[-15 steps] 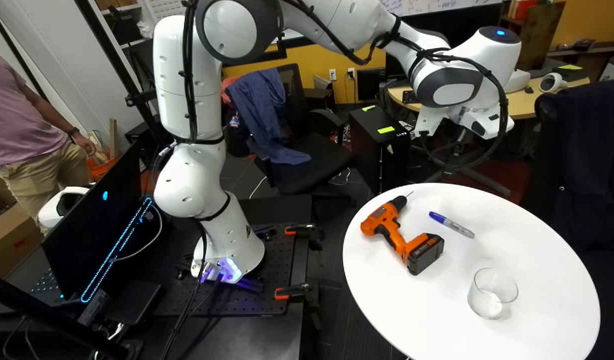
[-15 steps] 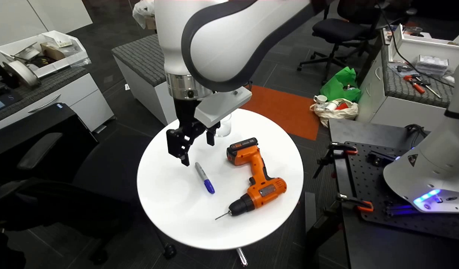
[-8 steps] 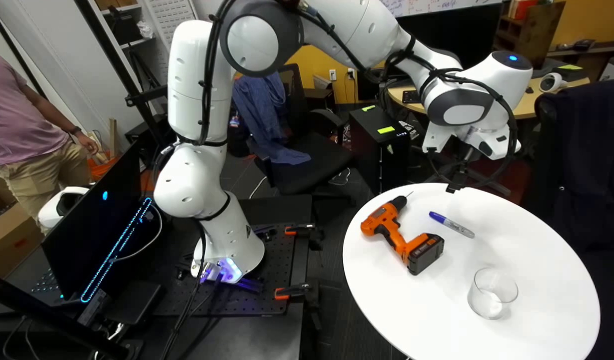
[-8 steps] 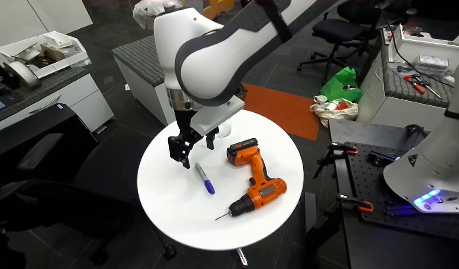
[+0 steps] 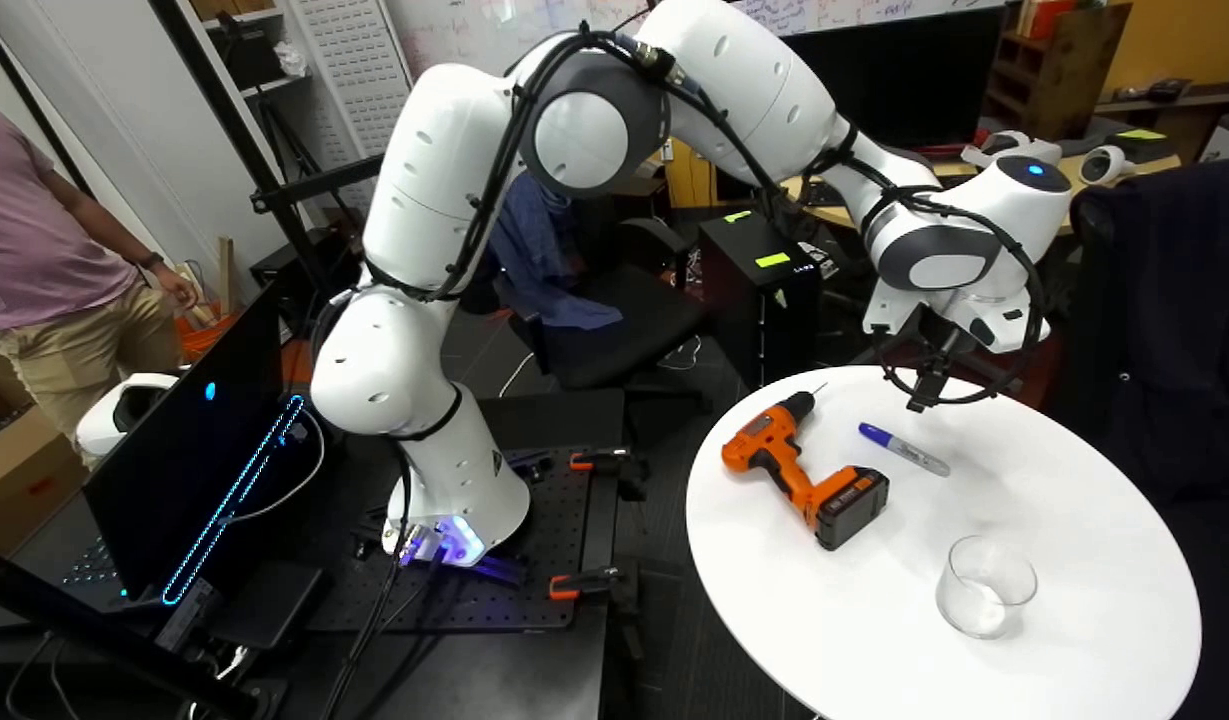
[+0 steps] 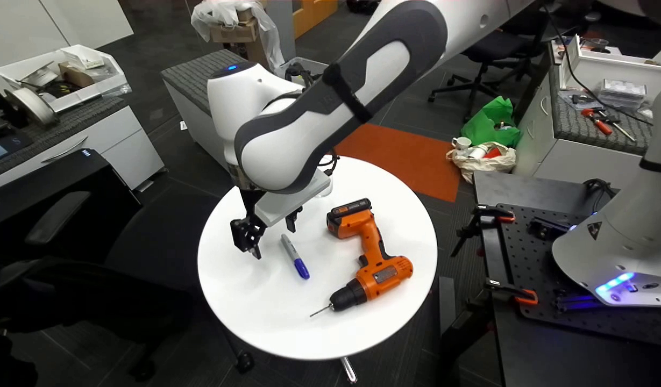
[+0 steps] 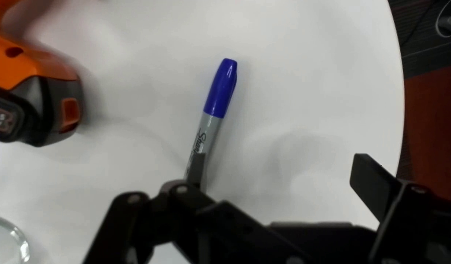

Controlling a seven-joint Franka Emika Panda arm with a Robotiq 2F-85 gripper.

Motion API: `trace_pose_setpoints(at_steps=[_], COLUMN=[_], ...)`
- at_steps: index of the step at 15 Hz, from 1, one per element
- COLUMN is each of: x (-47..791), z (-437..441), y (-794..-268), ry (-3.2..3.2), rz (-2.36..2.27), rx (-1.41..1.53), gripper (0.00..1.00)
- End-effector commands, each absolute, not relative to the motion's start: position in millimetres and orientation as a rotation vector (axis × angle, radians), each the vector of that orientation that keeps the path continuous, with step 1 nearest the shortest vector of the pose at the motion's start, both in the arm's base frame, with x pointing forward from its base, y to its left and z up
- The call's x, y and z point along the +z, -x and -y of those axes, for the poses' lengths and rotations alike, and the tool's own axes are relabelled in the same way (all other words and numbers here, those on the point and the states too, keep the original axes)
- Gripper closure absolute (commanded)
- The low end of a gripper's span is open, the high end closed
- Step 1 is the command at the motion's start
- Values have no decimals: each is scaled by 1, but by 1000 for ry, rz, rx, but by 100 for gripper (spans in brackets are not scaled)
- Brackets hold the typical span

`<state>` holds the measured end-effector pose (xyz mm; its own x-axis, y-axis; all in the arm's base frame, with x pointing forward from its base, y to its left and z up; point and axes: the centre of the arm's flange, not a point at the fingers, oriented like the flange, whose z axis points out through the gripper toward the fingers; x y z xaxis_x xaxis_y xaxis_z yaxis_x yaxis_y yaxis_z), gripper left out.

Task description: Put the marker in the cup

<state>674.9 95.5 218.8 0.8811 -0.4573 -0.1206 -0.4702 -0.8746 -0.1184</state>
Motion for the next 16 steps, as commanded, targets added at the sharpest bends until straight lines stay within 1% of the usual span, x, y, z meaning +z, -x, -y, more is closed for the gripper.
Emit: trace_pose_setpoints(at_steps=[1,6,12,16], x=[210,209,193,179], z=[-108,-112,-99,-89], y=[-682,-671,-669,-676], ry=[2931,2928,2894,2886], rz=[-826,-956,-1022,-1016], rx=[119,114,122,72], gripper=[0,0,0,0])
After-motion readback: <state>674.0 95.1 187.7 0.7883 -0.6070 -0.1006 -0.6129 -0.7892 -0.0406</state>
